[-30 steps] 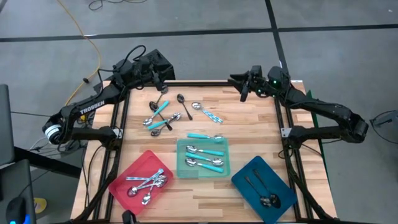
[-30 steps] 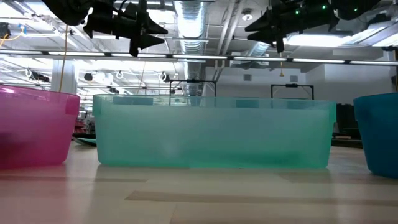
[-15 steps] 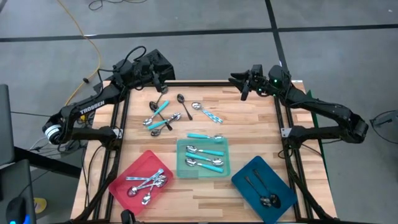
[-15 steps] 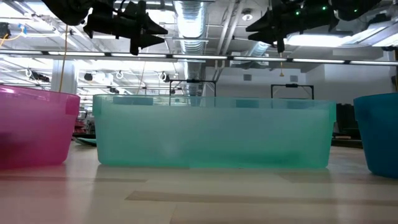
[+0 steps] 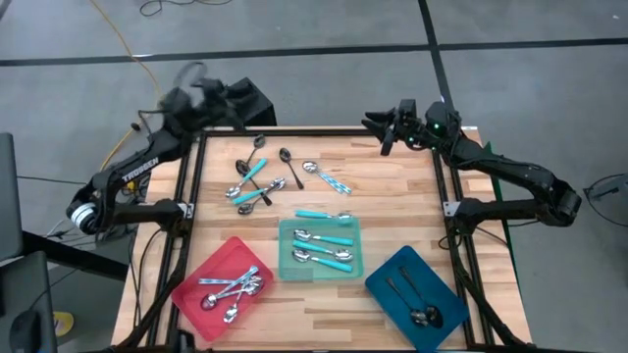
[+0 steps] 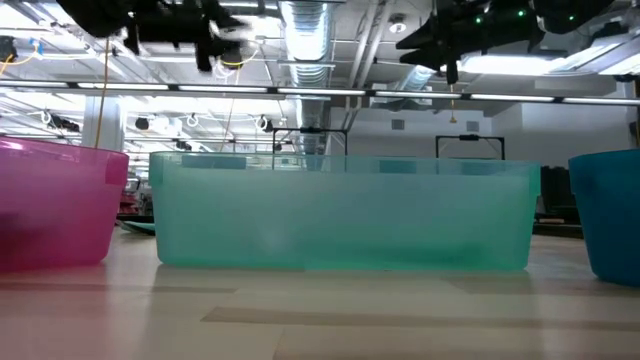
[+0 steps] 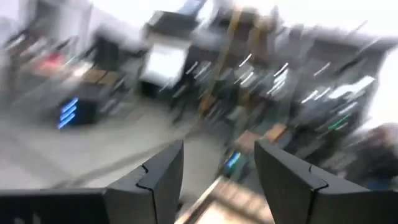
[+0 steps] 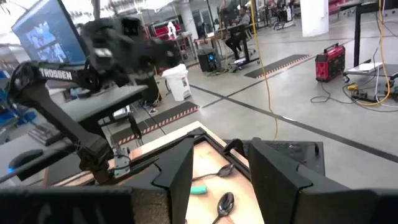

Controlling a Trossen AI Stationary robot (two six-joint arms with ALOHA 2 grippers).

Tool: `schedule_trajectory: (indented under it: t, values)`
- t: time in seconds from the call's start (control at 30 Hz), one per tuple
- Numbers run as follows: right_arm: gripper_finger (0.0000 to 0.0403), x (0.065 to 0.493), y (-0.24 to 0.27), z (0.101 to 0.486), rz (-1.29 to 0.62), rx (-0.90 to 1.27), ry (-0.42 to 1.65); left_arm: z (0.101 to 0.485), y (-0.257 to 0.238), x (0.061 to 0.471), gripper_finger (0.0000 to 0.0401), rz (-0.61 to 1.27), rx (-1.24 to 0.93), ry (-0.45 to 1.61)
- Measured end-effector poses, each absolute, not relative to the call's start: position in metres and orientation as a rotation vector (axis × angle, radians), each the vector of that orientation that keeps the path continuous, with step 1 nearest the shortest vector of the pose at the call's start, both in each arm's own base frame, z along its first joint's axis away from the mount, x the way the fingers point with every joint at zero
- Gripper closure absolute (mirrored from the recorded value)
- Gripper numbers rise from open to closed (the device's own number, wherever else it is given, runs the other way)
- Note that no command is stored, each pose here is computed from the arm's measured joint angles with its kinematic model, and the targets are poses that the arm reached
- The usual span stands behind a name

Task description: Sort silverware by color (type)

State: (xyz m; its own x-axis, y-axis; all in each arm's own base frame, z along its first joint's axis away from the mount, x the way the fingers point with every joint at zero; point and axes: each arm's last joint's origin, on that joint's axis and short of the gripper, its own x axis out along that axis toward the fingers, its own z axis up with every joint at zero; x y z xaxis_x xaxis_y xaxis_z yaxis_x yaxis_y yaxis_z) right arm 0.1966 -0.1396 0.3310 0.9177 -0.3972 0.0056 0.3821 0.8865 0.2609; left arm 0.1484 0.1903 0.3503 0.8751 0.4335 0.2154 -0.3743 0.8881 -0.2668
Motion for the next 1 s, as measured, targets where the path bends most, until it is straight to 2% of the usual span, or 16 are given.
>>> schedule_trajectory:
  t: [0.07,0.13,0.33,0.43,0.53,0.63,0.73,0.87,1.0]
  values:
    - [0.0230,0.196,-0.140,0.333,-0.407,0.249,-0.081,0.370,0.178,0.136,0.0220,0.327,-0.187,-0.370]
    - [0.0230,0.196,-0.141,0.335,-0.406,0.246,-0.093,0.381,0.162,0.124,0.0220,0.300,-0.153,-0.369]
    - [0.0230,0.196,-0.141,0.335,-0.406,0.242,-0.094,0.369,0.135,0.099,0.0220,0.634,-0.048,-0.141]
    - [0.0230,0.196,-0.141,0.335,-0.407,0.242,-0.094,0.368,0.131,0.098,0.0220,0.622,-0.015,-0.124]
    - [0.0230,0.194,-0.143,0.335,-0.421,0.242,-0.095,0.342,0.136,0.102,0.0220,0.576,-0.062,-0.174]
    - [0.0230,0.192,-0.146,0.335,-0.436,0.241,-0.097,0.302,0.141,0.101,0.0220,0.591,-0.230,-0.310]
    - [0.0230,0.191,-0.147,0.335,-0.442,0.239,-0.097,0.278,0.138,0.095,0.0220,0.577,-0.316,-0.442]
    - [0.0230,0.190,-0.148,0.335,-0.446,0.235,-0.097,0.264,0.140,0.097,0.0220,0.608,-0.393,-0.393]
    - [0.0230,0.189,-0.149,0.333,-0.436,0.245,-0.083,0.253,0.148,0.101,0.0220,0.712,-0.415,-0.199]
